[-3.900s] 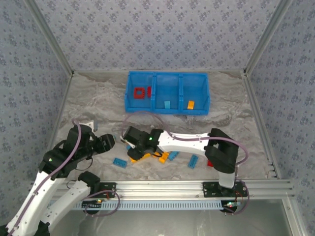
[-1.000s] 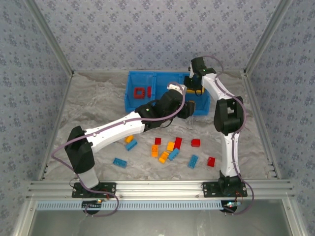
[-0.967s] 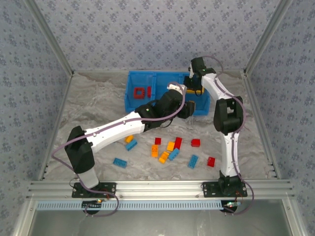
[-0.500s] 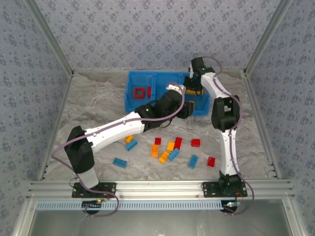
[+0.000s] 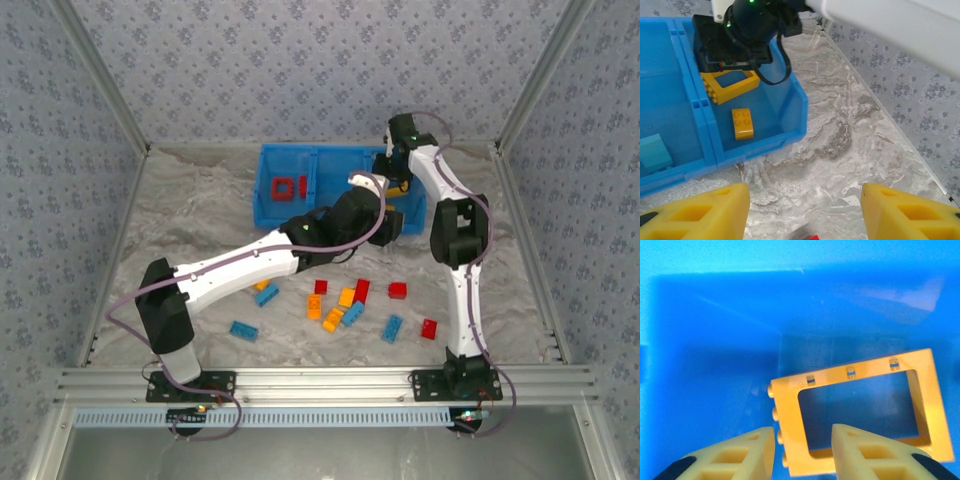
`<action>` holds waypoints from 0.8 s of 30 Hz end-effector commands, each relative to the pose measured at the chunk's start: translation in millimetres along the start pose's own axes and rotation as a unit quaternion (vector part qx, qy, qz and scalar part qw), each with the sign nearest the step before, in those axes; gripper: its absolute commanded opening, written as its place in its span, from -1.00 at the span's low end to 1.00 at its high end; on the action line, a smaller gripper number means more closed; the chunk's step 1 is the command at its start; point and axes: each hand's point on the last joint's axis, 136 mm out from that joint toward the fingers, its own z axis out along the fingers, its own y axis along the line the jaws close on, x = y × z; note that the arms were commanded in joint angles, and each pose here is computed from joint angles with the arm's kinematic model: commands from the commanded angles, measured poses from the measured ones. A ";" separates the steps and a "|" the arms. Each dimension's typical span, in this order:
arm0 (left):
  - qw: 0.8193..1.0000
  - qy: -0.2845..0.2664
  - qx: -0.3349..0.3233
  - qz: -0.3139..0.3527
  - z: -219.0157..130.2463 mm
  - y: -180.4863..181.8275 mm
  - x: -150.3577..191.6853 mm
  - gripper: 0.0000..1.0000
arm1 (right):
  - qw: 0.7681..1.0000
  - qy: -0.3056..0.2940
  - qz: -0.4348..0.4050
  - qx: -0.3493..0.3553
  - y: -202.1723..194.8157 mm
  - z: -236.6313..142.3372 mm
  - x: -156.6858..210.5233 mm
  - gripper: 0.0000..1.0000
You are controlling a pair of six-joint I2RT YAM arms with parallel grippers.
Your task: Sort the legos into containers by color
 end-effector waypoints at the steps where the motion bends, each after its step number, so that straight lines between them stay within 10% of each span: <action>1: 0.999 -0.019 -0.030 0.001 -18.1 11.8 -11.6 0.22 | 0.997 -0.082 0.001 0.010 10.4 -86.0 -34.0 -0.28; 10: 0.992 0.001 -0.123 -0.021 -73.5 75.0 9.2 0.22 | 0.979 -0.200 -0.041 -0.011 57.3 -217.6 12.0 -0.28; 24: 0.953 0.145 -0.246 -0.098 -152.5 215.6 121.4 0.26 | 0.931 -0.212 -0.221 -0.201 177.8 -261.5 279.2 -0.15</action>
